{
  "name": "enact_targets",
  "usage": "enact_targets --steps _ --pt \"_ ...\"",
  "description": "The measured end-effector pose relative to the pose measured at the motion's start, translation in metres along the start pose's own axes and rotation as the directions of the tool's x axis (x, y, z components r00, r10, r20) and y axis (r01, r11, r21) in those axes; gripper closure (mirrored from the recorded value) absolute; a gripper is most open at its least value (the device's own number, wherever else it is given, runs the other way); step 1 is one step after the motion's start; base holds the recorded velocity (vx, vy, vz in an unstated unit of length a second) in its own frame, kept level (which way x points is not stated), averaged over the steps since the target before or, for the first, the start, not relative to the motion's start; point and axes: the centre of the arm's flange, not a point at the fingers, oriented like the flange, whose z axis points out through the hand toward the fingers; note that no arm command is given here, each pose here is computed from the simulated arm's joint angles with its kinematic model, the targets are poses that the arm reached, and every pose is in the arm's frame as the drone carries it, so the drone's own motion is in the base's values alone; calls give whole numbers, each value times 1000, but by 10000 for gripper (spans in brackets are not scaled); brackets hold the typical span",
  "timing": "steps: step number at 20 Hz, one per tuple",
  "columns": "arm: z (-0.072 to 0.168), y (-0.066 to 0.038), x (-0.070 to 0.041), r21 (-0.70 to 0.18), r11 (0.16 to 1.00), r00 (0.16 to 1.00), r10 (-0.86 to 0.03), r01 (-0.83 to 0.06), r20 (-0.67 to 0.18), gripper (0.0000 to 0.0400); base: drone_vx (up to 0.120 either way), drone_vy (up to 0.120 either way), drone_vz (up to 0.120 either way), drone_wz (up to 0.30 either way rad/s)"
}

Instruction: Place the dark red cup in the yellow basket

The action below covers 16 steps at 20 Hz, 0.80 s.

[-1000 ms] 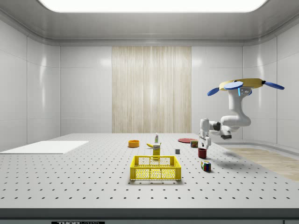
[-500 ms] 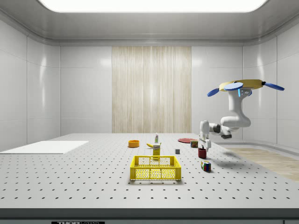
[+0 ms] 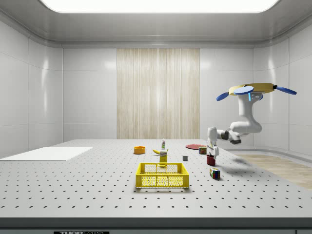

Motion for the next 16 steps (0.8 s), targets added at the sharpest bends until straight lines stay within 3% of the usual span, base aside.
enact_targets --steps 16 --pt "22 -3 5 0 1000 1000 0 0 0 0 0 0 0 0"
